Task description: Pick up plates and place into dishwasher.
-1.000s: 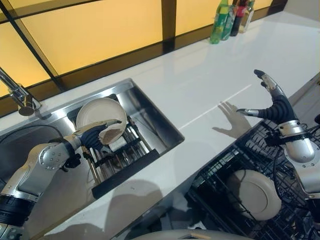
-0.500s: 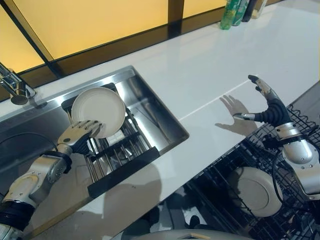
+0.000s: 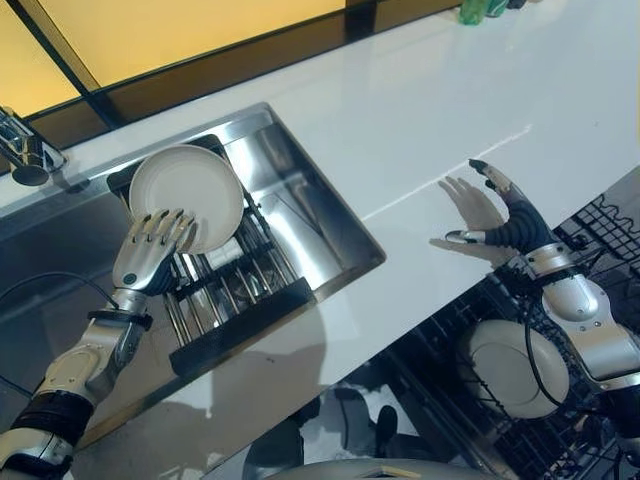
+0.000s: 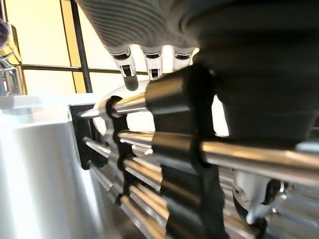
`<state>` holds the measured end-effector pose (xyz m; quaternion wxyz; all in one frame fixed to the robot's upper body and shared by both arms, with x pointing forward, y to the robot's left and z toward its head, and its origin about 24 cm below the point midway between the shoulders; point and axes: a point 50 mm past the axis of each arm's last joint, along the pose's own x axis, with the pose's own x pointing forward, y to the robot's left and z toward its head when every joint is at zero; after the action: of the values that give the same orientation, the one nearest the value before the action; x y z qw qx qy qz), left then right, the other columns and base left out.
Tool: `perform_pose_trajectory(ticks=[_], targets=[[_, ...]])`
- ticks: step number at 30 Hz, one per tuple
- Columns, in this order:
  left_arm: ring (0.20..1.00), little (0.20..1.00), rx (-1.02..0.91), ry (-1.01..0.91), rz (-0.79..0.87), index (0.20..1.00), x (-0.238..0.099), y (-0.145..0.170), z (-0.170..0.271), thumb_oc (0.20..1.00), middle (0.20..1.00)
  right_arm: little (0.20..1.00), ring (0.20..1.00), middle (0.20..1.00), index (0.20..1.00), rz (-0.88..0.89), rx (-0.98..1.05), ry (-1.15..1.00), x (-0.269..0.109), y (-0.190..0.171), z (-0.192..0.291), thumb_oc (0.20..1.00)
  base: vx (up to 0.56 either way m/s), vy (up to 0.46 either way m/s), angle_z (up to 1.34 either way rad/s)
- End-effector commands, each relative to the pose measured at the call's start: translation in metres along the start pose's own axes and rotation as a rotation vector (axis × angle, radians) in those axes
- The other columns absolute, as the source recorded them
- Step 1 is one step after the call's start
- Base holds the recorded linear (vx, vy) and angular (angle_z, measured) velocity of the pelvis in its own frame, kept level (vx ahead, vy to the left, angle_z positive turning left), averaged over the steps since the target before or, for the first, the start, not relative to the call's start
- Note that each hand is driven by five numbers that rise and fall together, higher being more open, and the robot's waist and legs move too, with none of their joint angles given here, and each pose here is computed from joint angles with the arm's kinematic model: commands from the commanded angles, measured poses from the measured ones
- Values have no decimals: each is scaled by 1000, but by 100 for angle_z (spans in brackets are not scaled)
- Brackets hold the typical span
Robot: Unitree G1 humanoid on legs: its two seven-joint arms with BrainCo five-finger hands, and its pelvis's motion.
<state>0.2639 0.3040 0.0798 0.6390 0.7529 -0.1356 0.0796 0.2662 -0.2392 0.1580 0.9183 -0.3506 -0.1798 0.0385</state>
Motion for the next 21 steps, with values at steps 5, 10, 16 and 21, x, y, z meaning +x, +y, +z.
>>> perform_pose_trajectory(ticks=[5, 10, 16, 21], targets=[[1000, 1000, 21, -37, 87, 1000, 8, -4, 10, 1000, 1000, 1000, 1000, 1000, 1000, -45, -44, -134, 15, -12, 25, 1000, 2, 4, -1], [1000, 1000, 35, -37, 295, 1000, 11, 8, 12, 1000, 1000, 1000, 1000, 1000, 1000, -60, -36, -147, 13, -8, 26, 1000, -29, -12, -2], [1000, 1000, 148, -90, 277, 1000, 23, 1, 25, 1000, 1000, 1000, 1000, 1000, 1000, -84, -12, -182, 21, -4, 33, 1000, -68, -56, 0], [1000, 1000, 226, 42, 292, 1000, 14, -11, 11, 1000, 1000, 1000, 1000, 1000, 1000, -96, 9, -203, 23, -2, 37, 1000, -39, -44, -6]])
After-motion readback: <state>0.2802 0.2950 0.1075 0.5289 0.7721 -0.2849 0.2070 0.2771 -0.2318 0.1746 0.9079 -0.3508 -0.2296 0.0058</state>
